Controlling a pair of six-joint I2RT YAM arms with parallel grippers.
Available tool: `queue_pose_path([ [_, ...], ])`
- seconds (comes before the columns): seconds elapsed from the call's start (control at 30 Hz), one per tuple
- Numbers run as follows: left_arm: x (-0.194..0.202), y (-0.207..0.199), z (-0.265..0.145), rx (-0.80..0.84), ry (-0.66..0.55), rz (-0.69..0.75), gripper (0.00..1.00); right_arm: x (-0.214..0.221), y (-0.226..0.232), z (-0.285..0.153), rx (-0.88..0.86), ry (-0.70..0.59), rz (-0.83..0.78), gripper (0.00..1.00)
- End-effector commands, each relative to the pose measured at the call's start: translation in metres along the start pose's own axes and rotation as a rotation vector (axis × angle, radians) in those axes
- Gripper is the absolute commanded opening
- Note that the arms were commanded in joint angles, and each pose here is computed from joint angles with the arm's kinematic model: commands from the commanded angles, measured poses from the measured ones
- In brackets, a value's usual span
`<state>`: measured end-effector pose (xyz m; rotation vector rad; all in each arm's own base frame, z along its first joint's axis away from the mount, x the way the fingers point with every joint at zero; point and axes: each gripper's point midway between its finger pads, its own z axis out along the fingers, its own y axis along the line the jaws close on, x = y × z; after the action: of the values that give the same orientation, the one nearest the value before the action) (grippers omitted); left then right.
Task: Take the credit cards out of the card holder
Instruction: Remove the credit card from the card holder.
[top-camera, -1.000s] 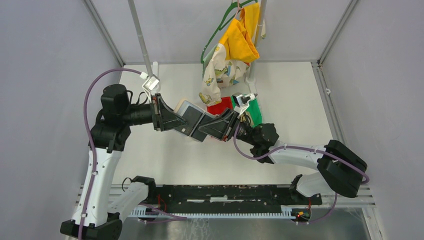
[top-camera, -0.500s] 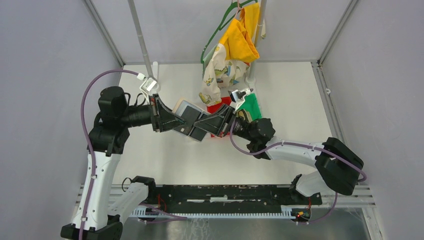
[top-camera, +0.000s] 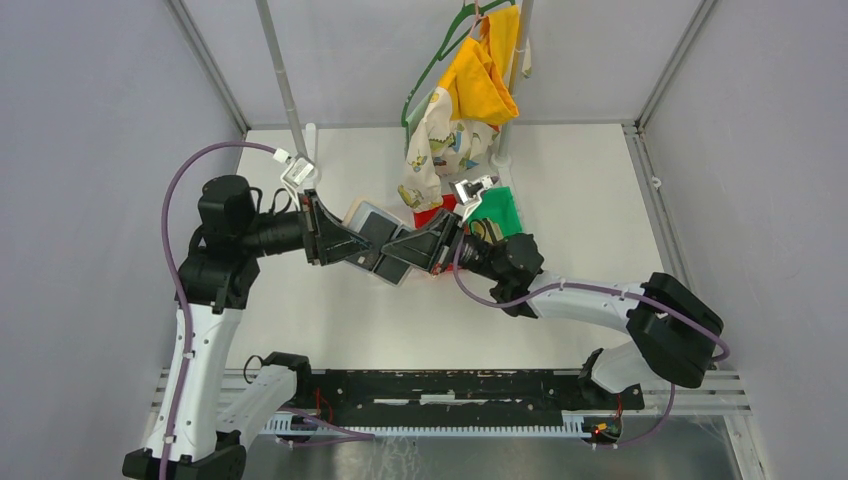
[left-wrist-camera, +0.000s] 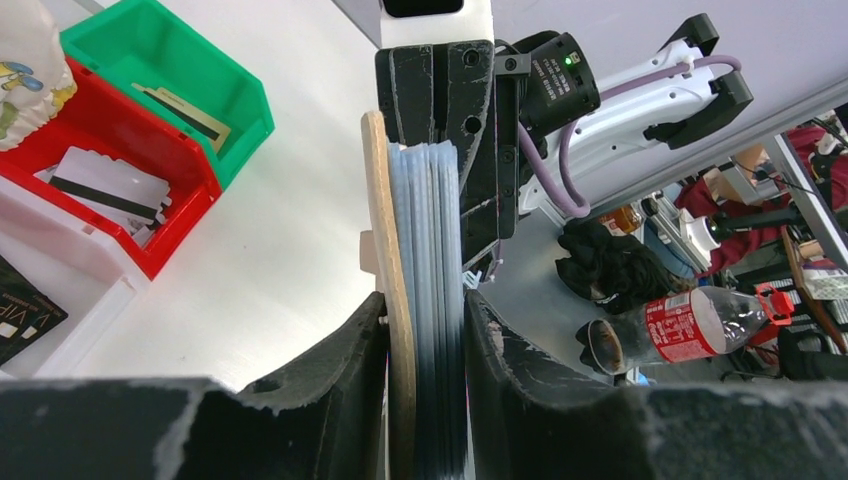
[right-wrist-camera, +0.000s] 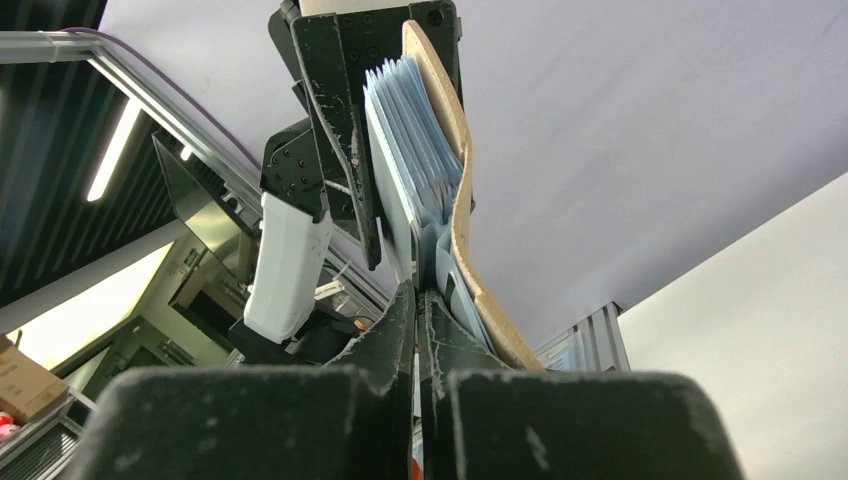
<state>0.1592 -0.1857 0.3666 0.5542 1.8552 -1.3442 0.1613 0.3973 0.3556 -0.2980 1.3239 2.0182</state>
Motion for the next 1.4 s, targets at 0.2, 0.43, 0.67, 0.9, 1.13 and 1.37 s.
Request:
queue_pose_path([
  [0.2, 0.004, -0.033, -0.005, 0.150, 0.035, 0.068, 0.34, 0.006, 0.026, -0.020, -0.154, -0.052, -0.023, 0.00],
  [0.43, 0.000, -0.028, -0.004, 0.114, 0.015, 0.076, 0.27, 0.005, 0.027, -0.019, -0.129, -0.045, -0.047, 0.00],
  [0.67, -0.009, -0.031, -0.003, 0.115, -0.015, 0.053, 0.27, 0.006, 0.015, -0.025, -0.059, -0.043, -0.069, 0.00],
  [0.9, -0.010, -0.036, -0.005, 0.122, -0.028, 0.050, 0.31, 0.003, 0.013, -0.022, -0.042, -0.056, -0.071, 0.00],
  [1.13, -0.008, -0.033, -0.004, 0.114, -0.031, 0.040, 0.32, -0.001, 0.021, -0.020, -0.076, -0.070, -0.075, 0.25],
  [1.37, -0.012, -0.031, -0.003, 0.104, -0.036, 0.039, 0.38, -0.001, 0.020, -0.009, -0.063, -0.045, -0.055, 0.34],
])
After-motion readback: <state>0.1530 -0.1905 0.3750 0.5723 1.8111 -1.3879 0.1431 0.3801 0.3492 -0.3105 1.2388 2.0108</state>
